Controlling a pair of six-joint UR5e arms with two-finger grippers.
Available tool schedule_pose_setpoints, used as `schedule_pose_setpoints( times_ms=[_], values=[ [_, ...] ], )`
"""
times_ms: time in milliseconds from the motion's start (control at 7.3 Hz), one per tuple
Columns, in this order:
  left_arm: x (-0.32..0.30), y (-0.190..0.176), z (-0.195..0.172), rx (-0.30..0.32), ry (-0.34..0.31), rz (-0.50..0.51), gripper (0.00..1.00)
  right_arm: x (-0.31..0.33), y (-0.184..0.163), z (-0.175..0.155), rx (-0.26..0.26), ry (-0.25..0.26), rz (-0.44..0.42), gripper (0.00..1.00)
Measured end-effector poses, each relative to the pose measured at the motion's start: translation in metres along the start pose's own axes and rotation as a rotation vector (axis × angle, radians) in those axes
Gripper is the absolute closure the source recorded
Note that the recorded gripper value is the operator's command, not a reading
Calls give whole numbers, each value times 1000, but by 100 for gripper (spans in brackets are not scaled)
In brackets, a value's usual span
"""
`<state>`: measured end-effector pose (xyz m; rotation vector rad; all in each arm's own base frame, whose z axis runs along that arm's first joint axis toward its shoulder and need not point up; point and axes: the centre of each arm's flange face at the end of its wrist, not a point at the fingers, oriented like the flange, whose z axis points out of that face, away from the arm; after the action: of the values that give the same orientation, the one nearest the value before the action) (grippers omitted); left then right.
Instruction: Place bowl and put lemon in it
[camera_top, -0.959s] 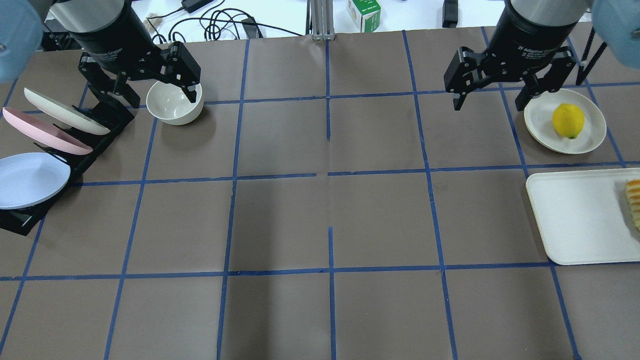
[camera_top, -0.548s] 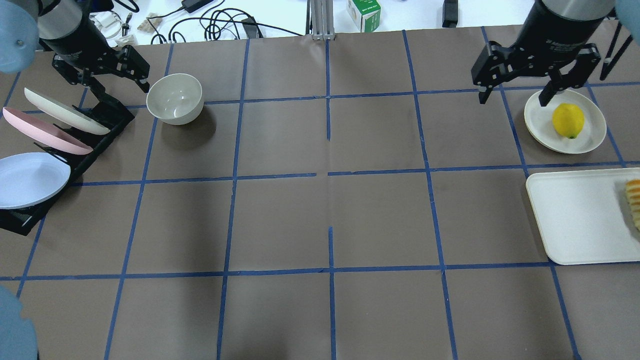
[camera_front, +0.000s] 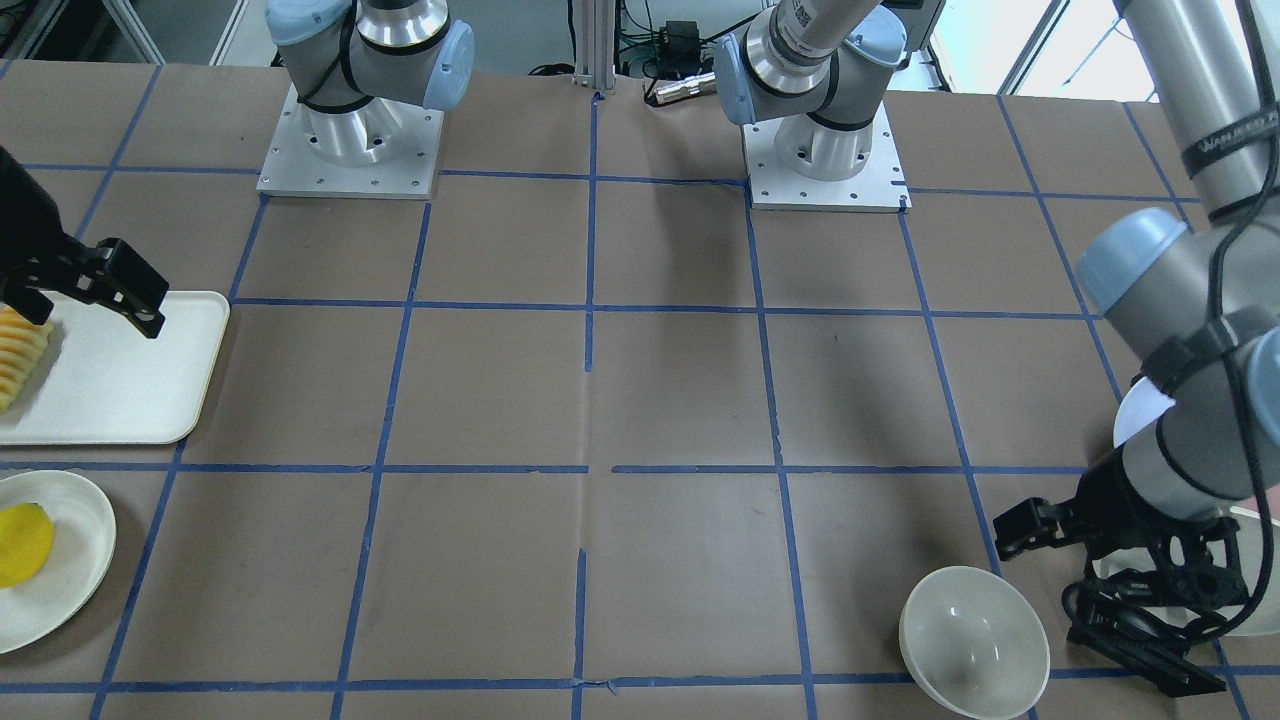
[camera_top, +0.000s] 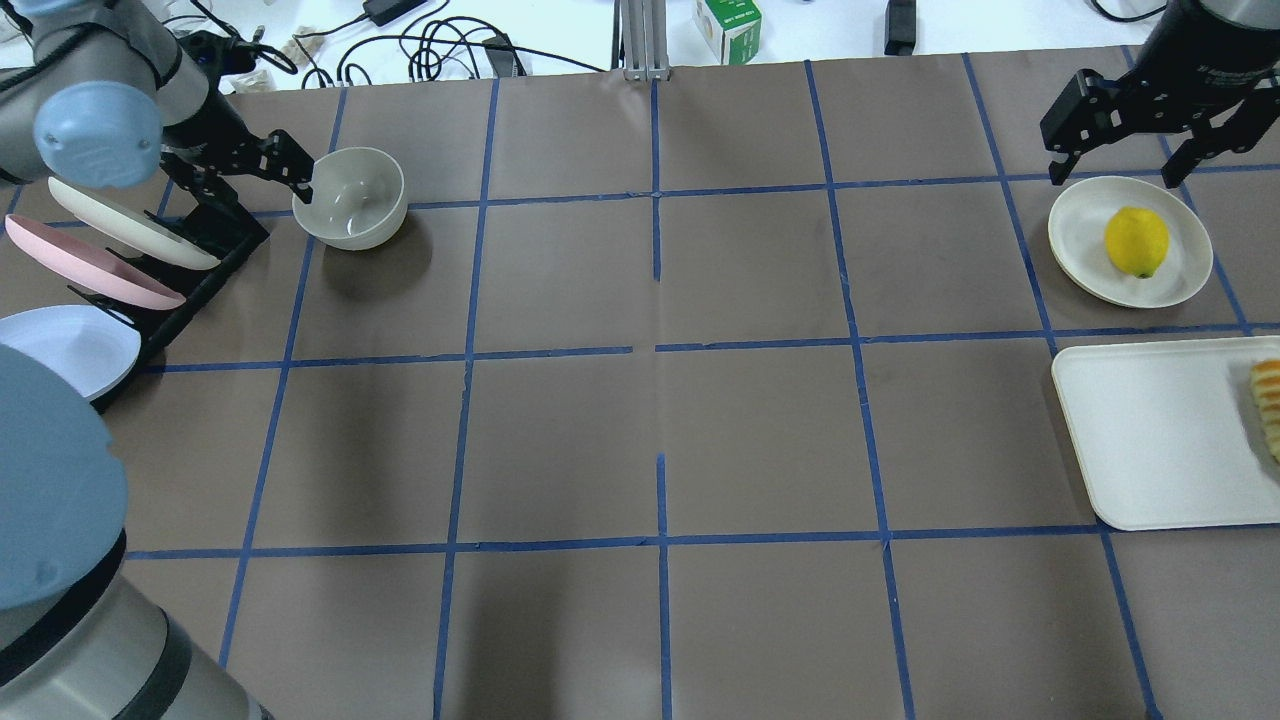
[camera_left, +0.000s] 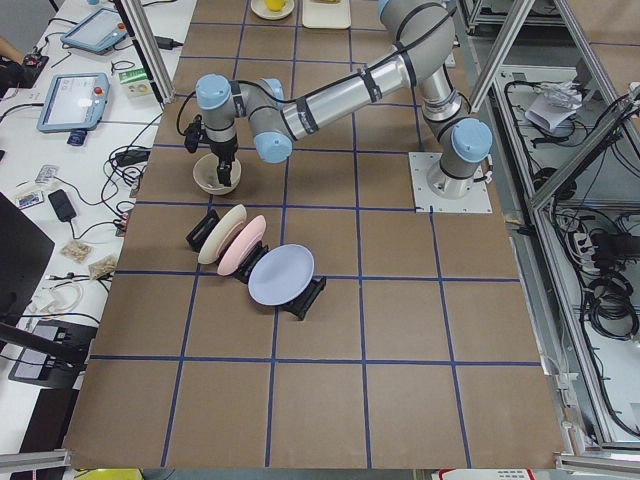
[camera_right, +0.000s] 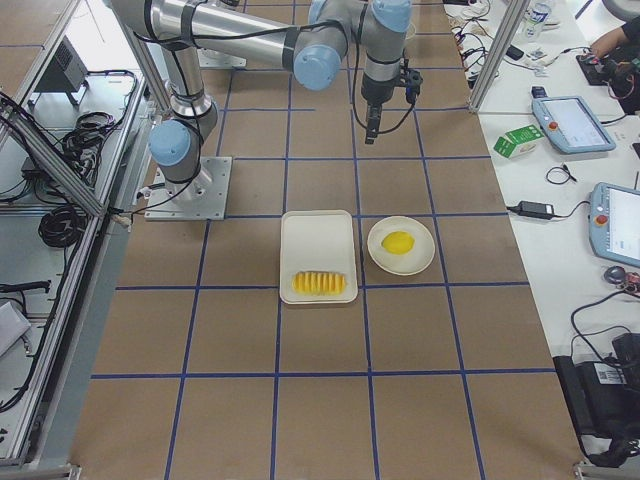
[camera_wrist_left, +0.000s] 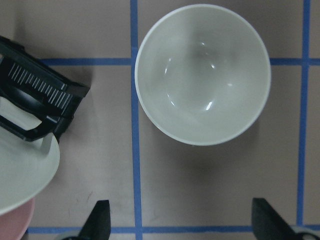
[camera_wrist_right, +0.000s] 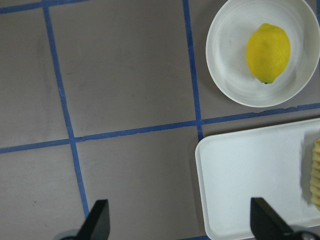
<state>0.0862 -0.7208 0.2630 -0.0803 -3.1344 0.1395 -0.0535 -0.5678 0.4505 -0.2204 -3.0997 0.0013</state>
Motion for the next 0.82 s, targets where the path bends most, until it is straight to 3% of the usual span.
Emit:
schedule_pose_setpoints(
  times_ms=[274, 548, 685, 822],
  values=[
    [-6, -15, 39, -17, 16, 34, 3, 26, -33, 39, 9, 13, 23, 0],
    [-4, -19, 60, -24, 60, 30, 48, 71, -63, 86, 21, 15, 32, 0],
    [-4, -19, 64, -26, 68, 29, 76, 99, -75, 110, 30, 19, 46, 0],
    [-4, -19, 66, -29, 72, 15, 84, 120, -86, 131, 43, 26, 50, 0]
  ],
)
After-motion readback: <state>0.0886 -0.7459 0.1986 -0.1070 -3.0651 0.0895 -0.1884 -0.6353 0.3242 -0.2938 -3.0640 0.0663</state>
